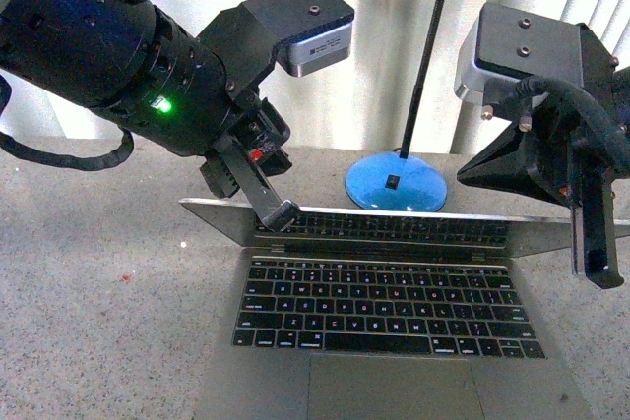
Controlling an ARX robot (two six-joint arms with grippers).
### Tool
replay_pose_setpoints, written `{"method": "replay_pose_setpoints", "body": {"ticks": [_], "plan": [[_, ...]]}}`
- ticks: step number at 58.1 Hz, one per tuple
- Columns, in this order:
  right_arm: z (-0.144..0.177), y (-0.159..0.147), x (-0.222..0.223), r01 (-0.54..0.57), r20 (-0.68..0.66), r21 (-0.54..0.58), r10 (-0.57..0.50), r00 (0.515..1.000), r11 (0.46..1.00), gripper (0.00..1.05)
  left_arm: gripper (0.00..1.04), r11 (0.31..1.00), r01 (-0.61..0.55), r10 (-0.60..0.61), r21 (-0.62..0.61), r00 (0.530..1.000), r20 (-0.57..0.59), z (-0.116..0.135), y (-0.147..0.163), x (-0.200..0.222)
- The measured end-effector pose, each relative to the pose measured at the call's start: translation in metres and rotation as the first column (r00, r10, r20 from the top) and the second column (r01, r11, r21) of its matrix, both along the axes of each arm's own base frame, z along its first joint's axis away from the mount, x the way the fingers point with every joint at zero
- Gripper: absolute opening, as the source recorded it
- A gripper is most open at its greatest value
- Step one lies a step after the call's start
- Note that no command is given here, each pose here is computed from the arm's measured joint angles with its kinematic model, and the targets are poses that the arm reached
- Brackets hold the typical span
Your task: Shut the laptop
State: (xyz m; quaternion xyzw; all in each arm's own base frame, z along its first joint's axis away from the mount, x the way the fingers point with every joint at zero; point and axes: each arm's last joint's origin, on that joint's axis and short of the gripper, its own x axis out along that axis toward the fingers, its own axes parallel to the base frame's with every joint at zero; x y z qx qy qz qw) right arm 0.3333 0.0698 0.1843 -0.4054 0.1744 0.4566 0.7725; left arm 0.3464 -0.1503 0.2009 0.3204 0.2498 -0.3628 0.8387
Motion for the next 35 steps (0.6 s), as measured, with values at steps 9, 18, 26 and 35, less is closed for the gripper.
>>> {"method": "replay_pose_setpoints", "body": {"ticks": [9, 18, 26, 35], "plan": [[-0.0012, -0.0001, -0.0005, -0.001, -0.002, -0.003, 0.001, 1.0, 1.0, 0.03, 0.04, 1.0, 0.006, -0.006, 0.006, 1.0, -0.002, -0.0004, 0.0001, -0.0004], [-0.0013, -0.0001, -0.0006, -0.002, -0.003, -0.005, 0.002, 1.0, 1.0, 0.03, 0.04, 1.0, 0.01, -0.01, 0.007, 1.0, -0.007, -0.0007, 0.0, -0.0007], [-0.0015, 0.0001, -0.0007, -0.004, -0.002, -0.006, 0.004, 1.0, 1.0, 0.03, 0.04, 1.0, 0.017, -0.017, 0.006, 1.0, -0.012, -0.001, -0.0009, -0.0015], [-0.0037, 0.0002, -0.0009, -0.006, -0.007, -0.009, 0.006, 1.0, 1.0, 0.03, 0.04, 1.0, 0.025, -0.024, 0.004, 0.999, -0.022, -0.0038, -0.0014, -0.0034]]}}
